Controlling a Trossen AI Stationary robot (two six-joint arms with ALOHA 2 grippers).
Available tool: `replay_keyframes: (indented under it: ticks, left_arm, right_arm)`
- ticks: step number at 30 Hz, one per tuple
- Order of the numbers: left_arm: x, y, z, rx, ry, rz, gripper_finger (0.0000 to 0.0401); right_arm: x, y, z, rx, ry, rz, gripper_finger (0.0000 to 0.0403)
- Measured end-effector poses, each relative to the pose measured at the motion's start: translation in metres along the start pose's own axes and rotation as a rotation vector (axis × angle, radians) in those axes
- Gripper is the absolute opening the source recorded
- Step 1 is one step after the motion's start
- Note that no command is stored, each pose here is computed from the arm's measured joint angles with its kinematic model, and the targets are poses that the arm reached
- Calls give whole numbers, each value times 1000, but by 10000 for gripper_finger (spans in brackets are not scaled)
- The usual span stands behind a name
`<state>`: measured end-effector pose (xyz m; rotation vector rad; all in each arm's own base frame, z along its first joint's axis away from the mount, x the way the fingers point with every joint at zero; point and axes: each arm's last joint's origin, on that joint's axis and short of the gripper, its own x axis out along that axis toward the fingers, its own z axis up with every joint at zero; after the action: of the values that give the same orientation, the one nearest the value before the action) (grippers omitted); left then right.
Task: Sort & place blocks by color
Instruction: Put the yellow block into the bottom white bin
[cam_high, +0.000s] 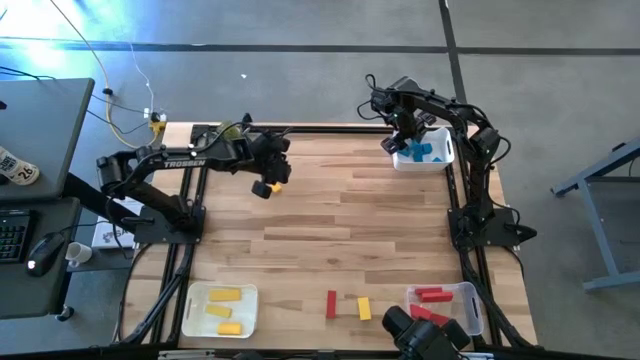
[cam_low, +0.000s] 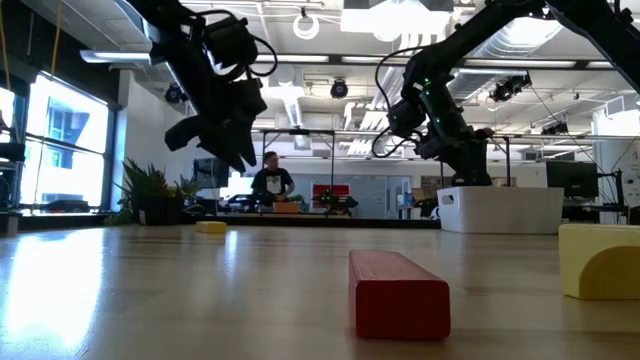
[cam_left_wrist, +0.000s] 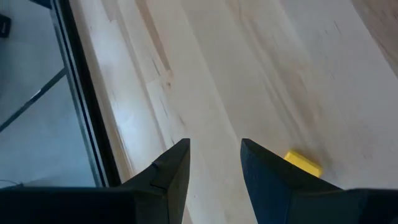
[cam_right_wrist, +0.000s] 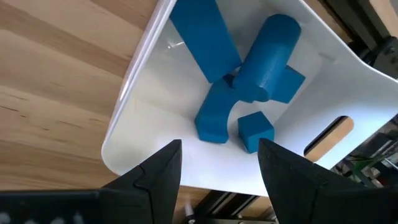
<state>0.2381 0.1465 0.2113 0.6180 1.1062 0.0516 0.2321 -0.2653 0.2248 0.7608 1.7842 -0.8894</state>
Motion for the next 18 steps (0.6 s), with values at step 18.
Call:
replay_keyframes:
  ticks: [18]
  left_arm:
    - [20, -24, -5, 213, 163, -204, 129]
  right_arm:
    - [-3, 19, -5, -62, -8, -9, 197]
